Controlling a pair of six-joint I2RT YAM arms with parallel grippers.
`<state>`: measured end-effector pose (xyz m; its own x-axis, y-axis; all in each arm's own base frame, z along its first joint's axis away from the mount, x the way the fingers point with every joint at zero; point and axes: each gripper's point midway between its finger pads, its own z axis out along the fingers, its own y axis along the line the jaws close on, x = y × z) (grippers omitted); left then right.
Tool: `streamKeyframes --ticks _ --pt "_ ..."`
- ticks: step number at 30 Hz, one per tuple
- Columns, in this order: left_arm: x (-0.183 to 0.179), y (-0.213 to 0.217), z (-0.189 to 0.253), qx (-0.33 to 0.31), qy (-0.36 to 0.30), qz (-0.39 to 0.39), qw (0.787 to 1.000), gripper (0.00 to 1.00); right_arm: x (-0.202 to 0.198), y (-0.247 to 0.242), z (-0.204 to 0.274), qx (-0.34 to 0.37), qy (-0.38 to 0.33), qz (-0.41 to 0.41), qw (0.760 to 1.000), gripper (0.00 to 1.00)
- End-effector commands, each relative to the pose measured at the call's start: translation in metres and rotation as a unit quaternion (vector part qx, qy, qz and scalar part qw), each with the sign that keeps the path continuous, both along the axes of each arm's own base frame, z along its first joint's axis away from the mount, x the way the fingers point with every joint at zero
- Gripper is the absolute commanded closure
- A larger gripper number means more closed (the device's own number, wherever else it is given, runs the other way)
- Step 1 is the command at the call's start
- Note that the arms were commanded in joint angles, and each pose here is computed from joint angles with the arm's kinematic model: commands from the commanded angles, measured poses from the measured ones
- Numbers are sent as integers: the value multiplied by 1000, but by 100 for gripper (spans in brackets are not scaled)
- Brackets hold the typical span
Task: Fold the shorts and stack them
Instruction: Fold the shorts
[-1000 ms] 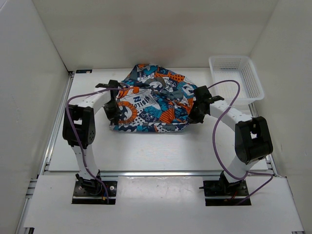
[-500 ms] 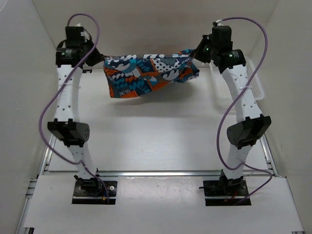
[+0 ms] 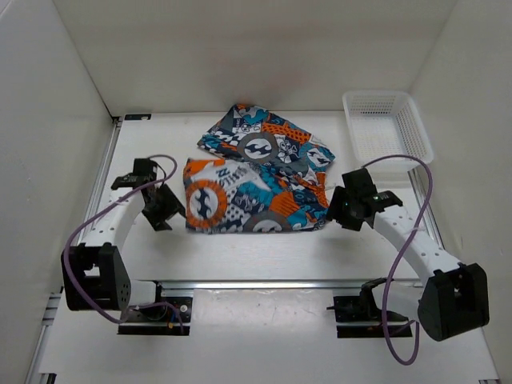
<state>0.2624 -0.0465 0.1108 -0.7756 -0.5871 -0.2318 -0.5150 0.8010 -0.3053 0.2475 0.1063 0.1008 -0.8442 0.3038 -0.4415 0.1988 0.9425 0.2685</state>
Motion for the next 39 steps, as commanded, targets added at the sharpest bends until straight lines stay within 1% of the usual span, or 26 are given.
streamKeyframes --ticks 1,2,4,6,8,9,10,11,12,13,14,15,16,17,19,21,23,24,29,30,32,33,34,35,36,39 --pt "-11 -7 -1 -23 -7 9 1000 32 3 -16 22 -6 -49 -60 997 37" --pt "-10 -7 6 -25 -23 12 999 33 2 -19 27 -10 -55 -64 996 37" --pt "-14 -3 13 -13 -26 18 999 47 1 -23 41 -10 -72 -75 995 40" --pt "-17 1 17 -4 -20 22 1000 67 1 -25 49 -3 -81 -84 993 47" --pt "-27 2 9 2 13 23 1000 73 -3 -19 51 22 -73 -84 993 52" --pt "-35 1 1 3 30 30 999 75 -6 -17 52 31 -70 -83 994 59" --pt "-39 -2 -3 2 38 27 999 76 -9 -14 48 40 -61 -82 994 62" --pt "-44 -3 -9 1 48 33 998 73 -14 -11 41 48 -47 -82 994 64" --pt "-50 -7 -18 -5 59 32 998 64 -18 -8 38 57 -41 -81 994 65" --pt "-52 -15 -21 -19 60 19 998 53 -23 -4 36 71 -34 -76 994 68" --pt "-52 -19 -24 -25 61 19 998 24 -28 -3 27 73 -20 -78 994 68" --pt "-50 -26 -29 -28 61 15 998 13 -31 -3 26 77 -18 -76 994 68" --pt "-50 -30 -34 -28 67 12 997 5 -33 -3 25 77 -19 -76 994 68" --pt "-49 -33 -38 -28 69 6 997 0 -38 -2 21 84 -13 -77 993 68" --pt "-49 -44 -51 -25 94 -8 995 0 -41 -1 16 85 -4 -74 994 65" --pt "-49 -53 -61 -24 106 -18 994 0 -45 3 13 97 7 -76 992 47" --pt "-54 -68 -74 -19 130 -34 991 0 -47 3 9 104 19 -83 991 34" --pt "-54 -71 -76 -13 133 -37 990 0 -46 6 10 114 19 -88 989 30" --pt "-50 -74 -91 15 147 -34 988 16 -36 8 -8 139 38 -122 982 29" --pt "-48 -72 -92 23 147 -39 988 28 -32 5 -11 143 37 -131 980 29" --pt "-42 -72 -96 31 152 -42 987 44 -22 9 -18 165 42 -136 976 30" --pt "-38 -71 -97 37 151 -40 987 54 -20 6 -24 168 47 -144 974 33" --pt "-36 -71 -98 39 151 -46 987 75 -16 6 -27 168 47 -144 974 33" --pt "-30 -73 -96 39 147 -51 987 85 -10 6 -32 171 52 -148 973 35" --pt "-31 -73 -99 40 152 -51 986 90 -7 7 -35 170 53 -148 973 35" --pt "-26 -74 -94 37 141 -51 988 90 2 13 -42 183 59 -150 970 36"
